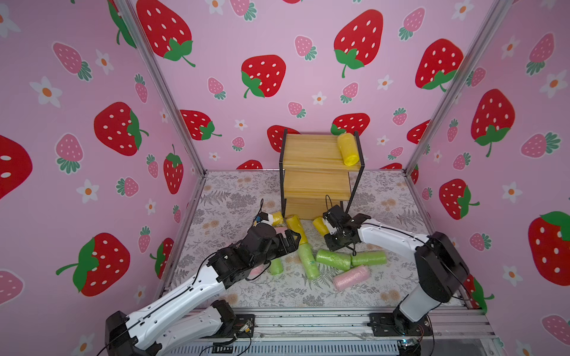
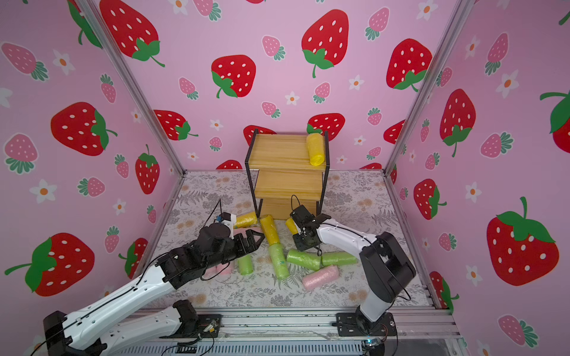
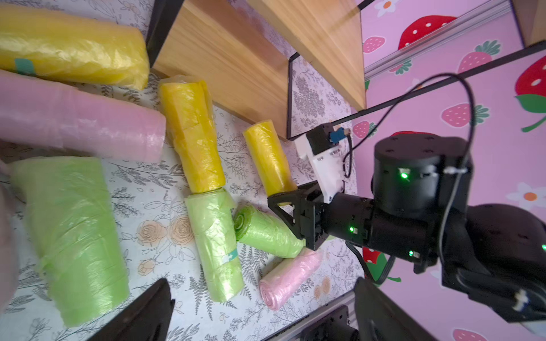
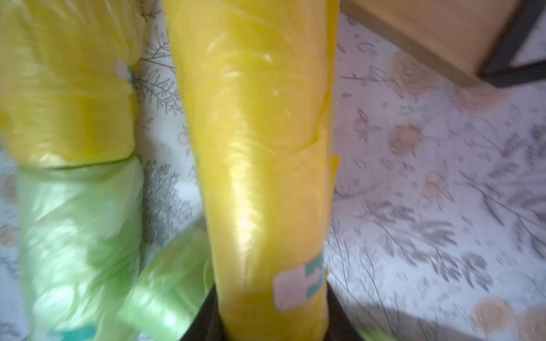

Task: Sort the rolls of trash bags by color and place them on the shelf
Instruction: Pick up the roll of trash bags from the center of the board.

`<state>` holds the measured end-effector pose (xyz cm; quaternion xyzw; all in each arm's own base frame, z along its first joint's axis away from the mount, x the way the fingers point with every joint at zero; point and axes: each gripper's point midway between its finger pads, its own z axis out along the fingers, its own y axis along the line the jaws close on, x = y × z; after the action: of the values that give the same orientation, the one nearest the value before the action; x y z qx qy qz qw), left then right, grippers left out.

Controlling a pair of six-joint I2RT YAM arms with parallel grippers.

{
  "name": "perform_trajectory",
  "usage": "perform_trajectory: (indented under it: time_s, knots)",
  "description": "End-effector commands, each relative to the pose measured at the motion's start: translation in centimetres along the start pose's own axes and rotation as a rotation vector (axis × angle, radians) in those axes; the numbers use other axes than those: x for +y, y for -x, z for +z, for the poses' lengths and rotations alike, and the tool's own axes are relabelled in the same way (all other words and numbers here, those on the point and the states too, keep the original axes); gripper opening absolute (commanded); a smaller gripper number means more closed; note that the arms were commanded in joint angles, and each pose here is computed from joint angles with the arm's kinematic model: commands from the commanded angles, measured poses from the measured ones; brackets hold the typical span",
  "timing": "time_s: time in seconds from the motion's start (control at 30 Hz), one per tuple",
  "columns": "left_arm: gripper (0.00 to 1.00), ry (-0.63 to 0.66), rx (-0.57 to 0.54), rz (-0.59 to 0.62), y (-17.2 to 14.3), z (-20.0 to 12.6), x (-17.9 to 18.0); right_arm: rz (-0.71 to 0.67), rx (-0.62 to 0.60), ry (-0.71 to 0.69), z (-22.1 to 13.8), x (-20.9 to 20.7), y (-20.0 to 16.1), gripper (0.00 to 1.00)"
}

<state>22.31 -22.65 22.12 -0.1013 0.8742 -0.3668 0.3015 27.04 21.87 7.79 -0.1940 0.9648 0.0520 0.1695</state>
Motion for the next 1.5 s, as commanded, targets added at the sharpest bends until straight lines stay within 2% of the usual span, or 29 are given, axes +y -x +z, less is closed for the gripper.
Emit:
perform_trajectory:
  time_s: [0.0,0.13,0.27,0.53,0.87,1.07,1.3,1.37,1.47]
  knots:
    - [1.0,-0.122,0.004,-0.052,-0.3,0.0,-1.8,0.092,-0.095,0.065,-4.4,0.4,0.4,0.0]
    - [1.0,-0.233,-0.03,-0.156,0.3,-0.2,-3.2,0.146,-0.159,0.239,-8.9,2.5,0.3,0.0]
    - [1.0,-0.313,-0.038,-0.235,1.3,-0.5,-5.3,0.21,-0.167,0.39,-12.3,4.5,0.2,0.0]
    - [1.0,-0.399,-0.043,-0.167,3.0,-1.7,-10.4,0.141,-0.181,0.58,-18.2,9.7,0.0,0.0]
    - [1.0,-0.502,-0.098,-0.169,3.7,-2.9,-11.3,0.099,-0.214,0.865,-25.5,14.4,0.1,0.0]
    - [1.0,-0.531,-0.149,-0.15,4.2,-4.4,-11.1,0.066,-0.221,0.917,-27.3,15.1,-0.1,0.0]
    - [1.0,-0.576,-0.179,-0.137,4.3,-5.5,-11.1,0.033,-0.178,1.018,-27.7,17.0,-0.8,0.0]
    - [0.97,-0.595,-0.183,-0.126,4.4,-6.0,-11.4,0.035,-0.172,1.015,-27.5,17.1,-0.9,0.0]
    - [0.83,-0.618,-0.173,-0.1,4.2,-6.6,-11.9,0.044,-0.183,1.021,-27.6,17.2,-0.6,0.0]
